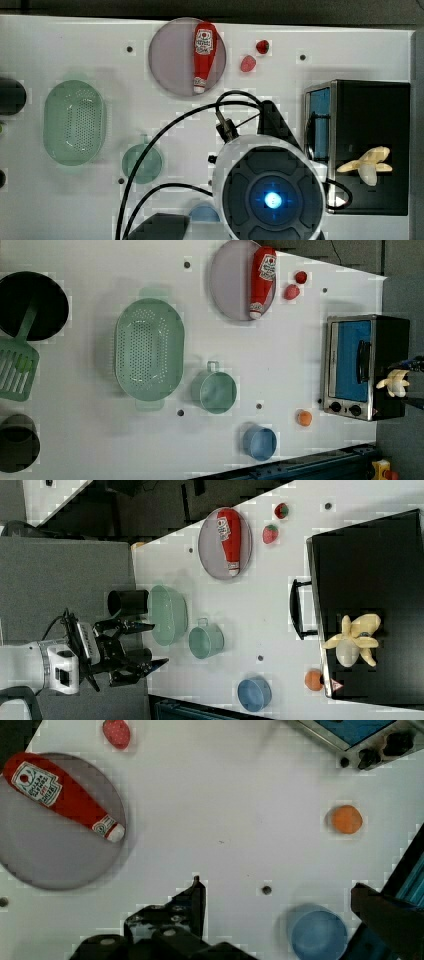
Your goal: Pick banana from table and place on oven.
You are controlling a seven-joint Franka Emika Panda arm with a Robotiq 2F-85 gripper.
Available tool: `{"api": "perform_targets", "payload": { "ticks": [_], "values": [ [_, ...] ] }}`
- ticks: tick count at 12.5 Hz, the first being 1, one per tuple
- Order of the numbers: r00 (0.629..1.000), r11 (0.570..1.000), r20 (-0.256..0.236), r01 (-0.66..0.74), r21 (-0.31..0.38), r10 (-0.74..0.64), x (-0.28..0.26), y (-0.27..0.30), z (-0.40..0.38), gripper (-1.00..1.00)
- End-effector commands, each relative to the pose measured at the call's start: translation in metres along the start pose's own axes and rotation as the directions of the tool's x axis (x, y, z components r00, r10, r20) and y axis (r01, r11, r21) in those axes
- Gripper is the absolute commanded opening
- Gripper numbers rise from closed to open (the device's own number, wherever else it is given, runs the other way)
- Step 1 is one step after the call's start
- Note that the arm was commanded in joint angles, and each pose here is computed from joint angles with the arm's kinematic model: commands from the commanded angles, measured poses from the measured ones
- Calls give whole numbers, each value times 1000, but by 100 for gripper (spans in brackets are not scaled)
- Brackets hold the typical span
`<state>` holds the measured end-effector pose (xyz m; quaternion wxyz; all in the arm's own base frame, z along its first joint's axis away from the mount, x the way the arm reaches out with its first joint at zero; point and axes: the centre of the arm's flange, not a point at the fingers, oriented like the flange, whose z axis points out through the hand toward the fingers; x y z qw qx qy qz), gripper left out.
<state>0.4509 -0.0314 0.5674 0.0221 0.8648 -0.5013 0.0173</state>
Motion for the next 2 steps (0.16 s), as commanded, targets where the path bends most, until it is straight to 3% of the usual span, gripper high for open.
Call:
{"api": "perform_targets", "payload": {
  "ticks": [1,2],
  "values": [
    [1000,999,-13,-1,53,1,0,7,-25,100],
    [1000,999,-13,-1,52,1,0,7,-25,100]
  ]
}}
